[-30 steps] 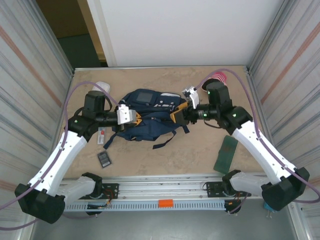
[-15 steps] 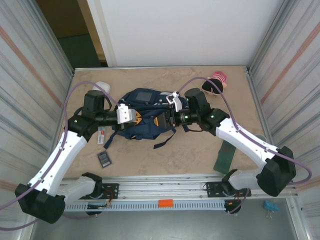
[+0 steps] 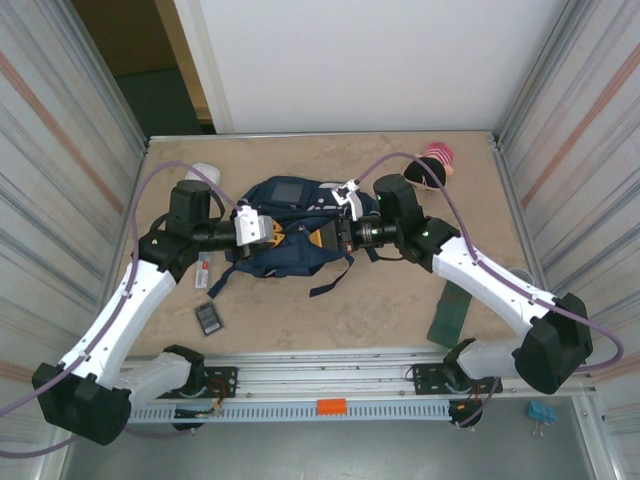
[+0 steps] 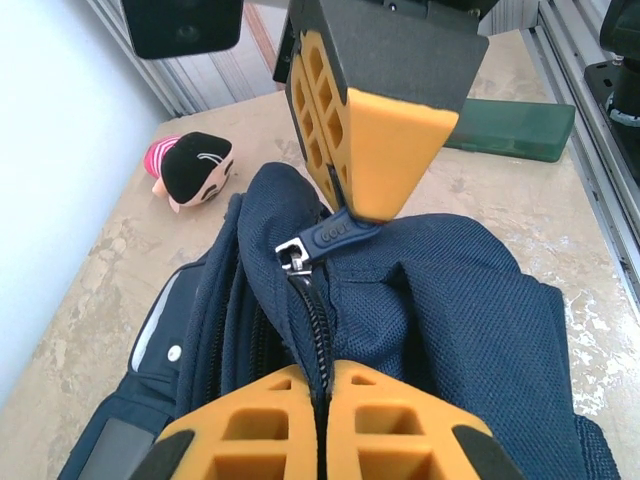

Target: Pack books, pencil case, and school supplies into a backpack

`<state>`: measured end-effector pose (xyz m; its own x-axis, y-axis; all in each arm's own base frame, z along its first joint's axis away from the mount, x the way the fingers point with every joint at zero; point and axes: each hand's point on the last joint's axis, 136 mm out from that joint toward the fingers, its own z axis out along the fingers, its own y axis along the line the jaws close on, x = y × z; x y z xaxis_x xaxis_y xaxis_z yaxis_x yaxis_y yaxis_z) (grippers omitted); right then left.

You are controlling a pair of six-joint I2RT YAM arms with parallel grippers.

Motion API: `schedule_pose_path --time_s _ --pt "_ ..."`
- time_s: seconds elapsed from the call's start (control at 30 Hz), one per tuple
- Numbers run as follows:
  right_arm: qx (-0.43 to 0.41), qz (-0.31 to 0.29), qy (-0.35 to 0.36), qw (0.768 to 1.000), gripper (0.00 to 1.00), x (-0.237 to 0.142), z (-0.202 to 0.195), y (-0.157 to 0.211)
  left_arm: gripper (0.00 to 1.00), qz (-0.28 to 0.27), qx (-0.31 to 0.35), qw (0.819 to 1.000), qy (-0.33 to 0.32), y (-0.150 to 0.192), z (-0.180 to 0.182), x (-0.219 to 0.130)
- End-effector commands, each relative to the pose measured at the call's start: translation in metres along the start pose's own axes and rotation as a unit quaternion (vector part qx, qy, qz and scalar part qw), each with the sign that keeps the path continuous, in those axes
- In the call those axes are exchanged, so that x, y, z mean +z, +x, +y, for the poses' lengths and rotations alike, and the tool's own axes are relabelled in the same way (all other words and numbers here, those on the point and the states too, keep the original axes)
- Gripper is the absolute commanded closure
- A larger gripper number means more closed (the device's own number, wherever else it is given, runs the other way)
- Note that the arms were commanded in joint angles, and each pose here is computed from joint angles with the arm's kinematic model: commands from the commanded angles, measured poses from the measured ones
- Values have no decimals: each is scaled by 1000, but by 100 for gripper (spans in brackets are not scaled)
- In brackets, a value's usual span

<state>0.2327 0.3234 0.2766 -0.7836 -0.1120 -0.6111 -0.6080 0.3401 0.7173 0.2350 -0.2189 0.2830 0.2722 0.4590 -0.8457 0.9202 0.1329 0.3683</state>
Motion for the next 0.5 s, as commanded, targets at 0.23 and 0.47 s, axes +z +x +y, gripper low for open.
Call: schedule_pose_path --time_s 0.23,0.47 --pt "-34 -24 -34 999 76 -3 18 -15 100 -47 28 998 4 -24 -1 -1" --pt "-21 -7 -27 999 68 9 9 -9 100 -54 33 998 5 -29 -3 -2"
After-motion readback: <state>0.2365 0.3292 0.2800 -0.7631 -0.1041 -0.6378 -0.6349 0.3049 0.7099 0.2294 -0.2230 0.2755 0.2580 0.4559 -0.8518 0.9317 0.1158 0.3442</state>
